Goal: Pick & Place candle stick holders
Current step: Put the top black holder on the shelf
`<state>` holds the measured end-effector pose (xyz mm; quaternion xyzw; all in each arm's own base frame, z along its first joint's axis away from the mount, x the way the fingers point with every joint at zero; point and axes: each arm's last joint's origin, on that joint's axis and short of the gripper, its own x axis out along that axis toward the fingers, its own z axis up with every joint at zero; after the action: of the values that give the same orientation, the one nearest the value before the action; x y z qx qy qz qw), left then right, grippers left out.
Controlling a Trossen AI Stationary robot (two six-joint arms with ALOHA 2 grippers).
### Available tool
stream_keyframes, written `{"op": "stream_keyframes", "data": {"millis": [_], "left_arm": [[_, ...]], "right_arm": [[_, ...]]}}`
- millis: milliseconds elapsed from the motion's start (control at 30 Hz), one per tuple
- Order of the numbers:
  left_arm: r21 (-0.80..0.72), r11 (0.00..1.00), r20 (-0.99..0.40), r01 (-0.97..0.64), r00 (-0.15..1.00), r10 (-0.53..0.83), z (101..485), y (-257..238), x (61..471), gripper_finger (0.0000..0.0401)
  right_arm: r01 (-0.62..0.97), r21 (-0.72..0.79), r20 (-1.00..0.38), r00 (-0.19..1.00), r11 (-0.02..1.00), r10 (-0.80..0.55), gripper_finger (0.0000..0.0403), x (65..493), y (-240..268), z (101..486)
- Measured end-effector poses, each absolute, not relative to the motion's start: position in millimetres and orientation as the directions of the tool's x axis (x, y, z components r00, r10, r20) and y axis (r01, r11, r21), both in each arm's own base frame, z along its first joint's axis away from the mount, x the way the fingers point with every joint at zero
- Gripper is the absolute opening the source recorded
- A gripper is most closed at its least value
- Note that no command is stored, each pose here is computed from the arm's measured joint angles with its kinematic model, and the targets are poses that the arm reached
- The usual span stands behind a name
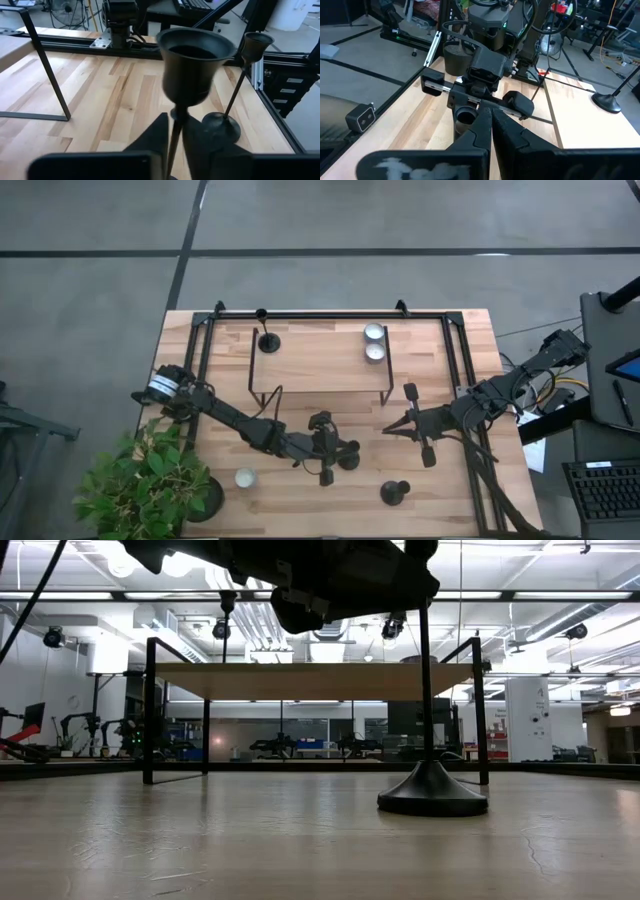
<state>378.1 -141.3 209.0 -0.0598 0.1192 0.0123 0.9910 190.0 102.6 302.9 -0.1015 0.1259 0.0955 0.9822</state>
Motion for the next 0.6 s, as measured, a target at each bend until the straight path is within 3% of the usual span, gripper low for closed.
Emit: {"op": "stream_keyframes", "data": {"millis": [133,600], "left_arm": [[-0.111,0.993,-0.236,-0.037,0.972,0.01,209,-141,378,0.0009],[-0.146,0.989,-0.178,-0.011,0.984,-0.015,238,-145,366,0.0005]], "right_arm": [[-0.213,-0.175,-0.267,0.95,0.961,0.162,0.0008,190,103,303],[-0.214,-0.177,-0.271,0.949,0.961,0.162,0.0008,190,103,302]]}}
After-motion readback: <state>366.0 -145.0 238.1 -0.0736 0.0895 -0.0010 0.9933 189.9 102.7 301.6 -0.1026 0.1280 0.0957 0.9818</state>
